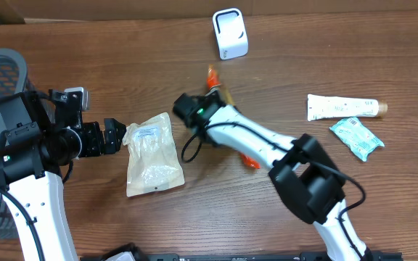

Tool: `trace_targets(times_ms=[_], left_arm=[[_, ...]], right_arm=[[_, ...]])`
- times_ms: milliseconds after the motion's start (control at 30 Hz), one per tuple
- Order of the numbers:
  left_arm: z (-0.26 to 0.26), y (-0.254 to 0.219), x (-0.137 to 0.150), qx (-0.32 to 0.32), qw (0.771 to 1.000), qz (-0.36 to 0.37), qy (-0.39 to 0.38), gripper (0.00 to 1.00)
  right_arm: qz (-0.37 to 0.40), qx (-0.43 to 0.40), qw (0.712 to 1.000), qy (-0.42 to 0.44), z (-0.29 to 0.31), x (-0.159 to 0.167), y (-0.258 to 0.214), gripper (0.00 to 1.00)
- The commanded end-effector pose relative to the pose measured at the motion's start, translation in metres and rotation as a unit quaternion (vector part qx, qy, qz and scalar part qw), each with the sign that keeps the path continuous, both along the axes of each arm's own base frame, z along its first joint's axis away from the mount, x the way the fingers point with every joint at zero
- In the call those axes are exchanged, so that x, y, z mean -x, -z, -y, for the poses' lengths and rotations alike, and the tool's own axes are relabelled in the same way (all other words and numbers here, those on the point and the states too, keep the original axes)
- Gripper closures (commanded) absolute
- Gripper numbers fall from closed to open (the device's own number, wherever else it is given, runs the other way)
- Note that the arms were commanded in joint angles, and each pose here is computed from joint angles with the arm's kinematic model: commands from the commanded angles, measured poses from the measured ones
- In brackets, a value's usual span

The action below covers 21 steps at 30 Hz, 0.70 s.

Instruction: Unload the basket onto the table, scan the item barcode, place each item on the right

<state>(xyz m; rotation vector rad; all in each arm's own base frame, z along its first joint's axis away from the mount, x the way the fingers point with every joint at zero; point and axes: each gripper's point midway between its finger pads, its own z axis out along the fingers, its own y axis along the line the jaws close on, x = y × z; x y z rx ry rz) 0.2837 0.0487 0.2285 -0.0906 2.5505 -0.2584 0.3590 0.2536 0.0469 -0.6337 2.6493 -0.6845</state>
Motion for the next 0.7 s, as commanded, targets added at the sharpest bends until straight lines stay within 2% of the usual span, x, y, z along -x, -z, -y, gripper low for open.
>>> trace_targets(times_ms=[0,33,100,133,200,400,667], left_arm=[[0.003,-0.002,-0.002,-0.002,1.000,0.006,0.016,0.00],[0.003,-0.002,-0.002,-0.002,1.000,0.006,0.016,0.00],[0.003,-0.002,-0.002,-0.002,1.000,0.006,0.016,0.00],[0.003,-0.002,-0.002,-0.002,1.000,0.006,0.016,0.00],[0.003,-0.002,-0.002,-0.002,1.000,0.006,0.016,0.00],[0.003,-0.002,-0.002,-0.002,1.000,0.006,0.016,0.00],[0.003,-0.002,-0.002,-0.002,1.000,0.006,0.016,0.00]], right_arm=[[0.007,0.048,0.997,-0.057,-0.008,0.001,-0.004,0.62],[-0.001,0.039,0.997,-0.059,-0.011,0.005,-0.002,0.52],[-0.013,0.026,0.998,-0.059,-0.014,0.008,0.001,0.23],[-0.019,0.020,0.998,-0.059,-0.015,0.010,0.002,0.12],[-0.041,0.004,0.998,-0.055,-0.016,0.014,0.007,0.03],[-0.134,-0.071,0.988,-0.024,-0.016,0.031,0.024,0.00],[-0.227,-0.180,0.956,0.050,0.001,0.030,0.031,0.01]])
